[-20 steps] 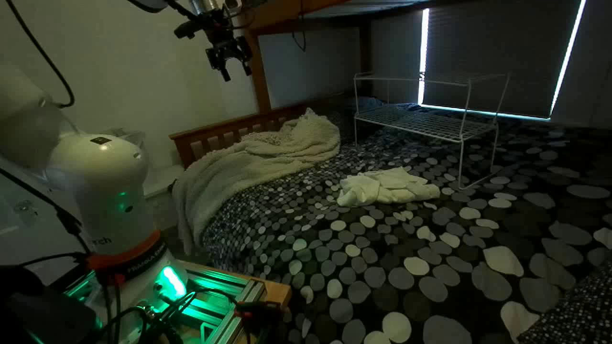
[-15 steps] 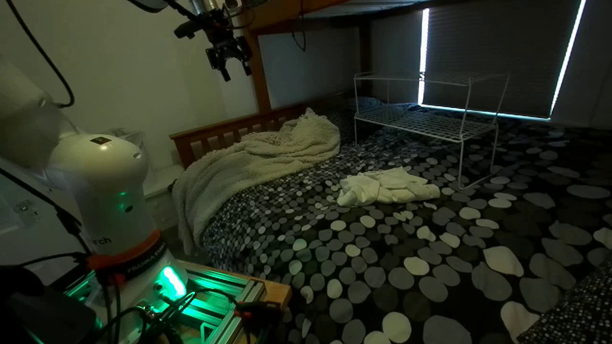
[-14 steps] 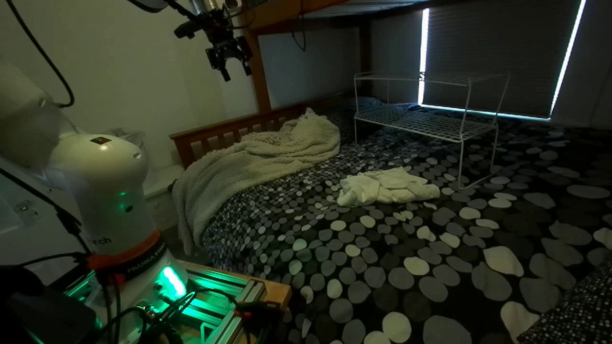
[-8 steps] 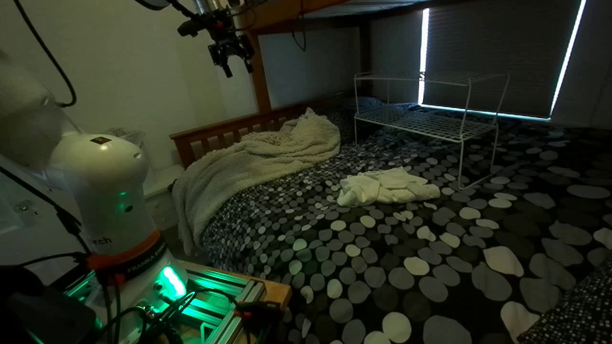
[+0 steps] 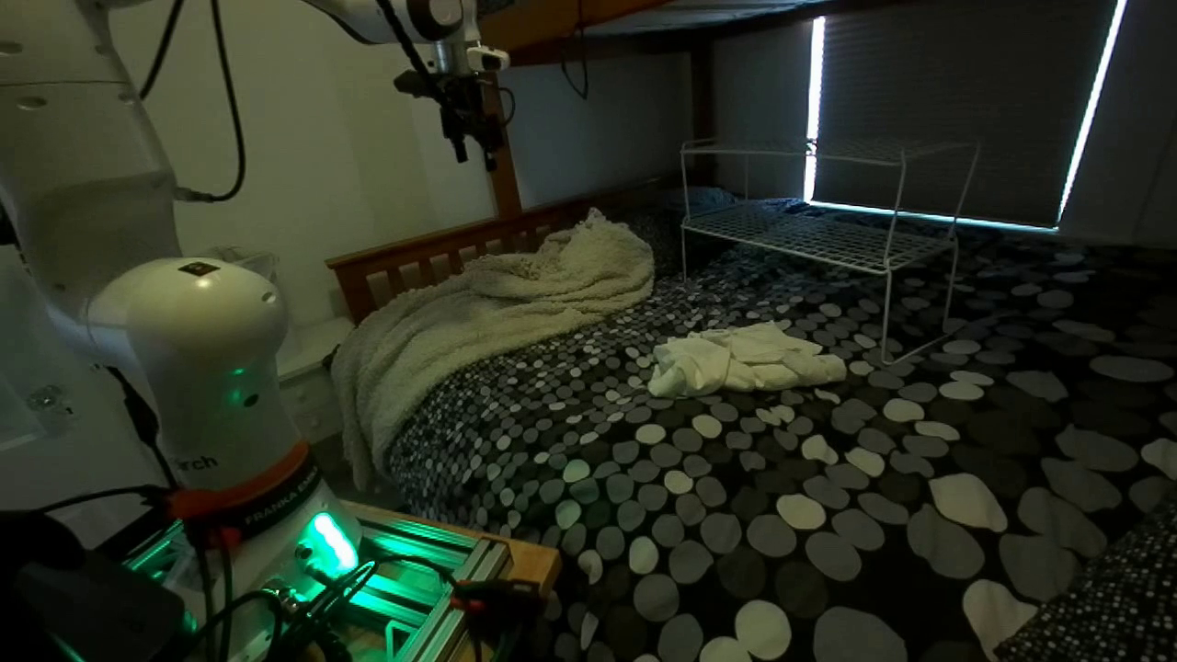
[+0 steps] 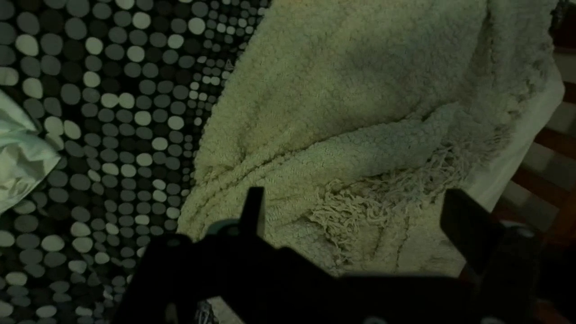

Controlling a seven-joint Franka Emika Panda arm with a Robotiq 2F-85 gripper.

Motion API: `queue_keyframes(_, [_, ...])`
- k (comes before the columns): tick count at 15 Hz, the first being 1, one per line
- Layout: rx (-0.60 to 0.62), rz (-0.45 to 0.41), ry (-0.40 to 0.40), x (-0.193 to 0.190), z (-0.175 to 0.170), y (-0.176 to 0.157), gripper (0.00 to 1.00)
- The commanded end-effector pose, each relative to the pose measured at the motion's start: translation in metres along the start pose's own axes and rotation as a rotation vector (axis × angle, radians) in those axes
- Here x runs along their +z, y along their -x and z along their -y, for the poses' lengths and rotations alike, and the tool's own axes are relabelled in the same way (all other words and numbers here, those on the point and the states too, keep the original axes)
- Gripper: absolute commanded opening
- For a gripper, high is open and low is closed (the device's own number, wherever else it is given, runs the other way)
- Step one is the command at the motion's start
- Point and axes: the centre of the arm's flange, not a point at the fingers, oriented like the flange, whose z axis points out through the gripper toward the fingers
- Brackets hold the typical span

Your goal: Spread the fleece out on the bed

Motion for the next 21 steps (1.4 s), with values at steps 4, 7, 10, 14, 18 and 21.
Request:
queue_keyframes(4, [0.348,0.068,0.072,0.105,0.090,-0.093,1.00])
queue_keyframes(7, [0.420,0.028,0.168,0.143,0.119,-0.119,1.00])
queue_keyframes(10, [0.357,0.030,0.160,0.153,0.103,-0.086,1.00])
queue_keyframes(14, [0.354,0.025,0.172,0.153,0.108,-0.094,1.00])
queue_keyframes(18, [0.369,0.026,0.158,0.154,0.108,-0.100,1.00])
queue_keyframes(21, [0.409,0.095,0.107,0.191,0.109,-0.113,1.00])
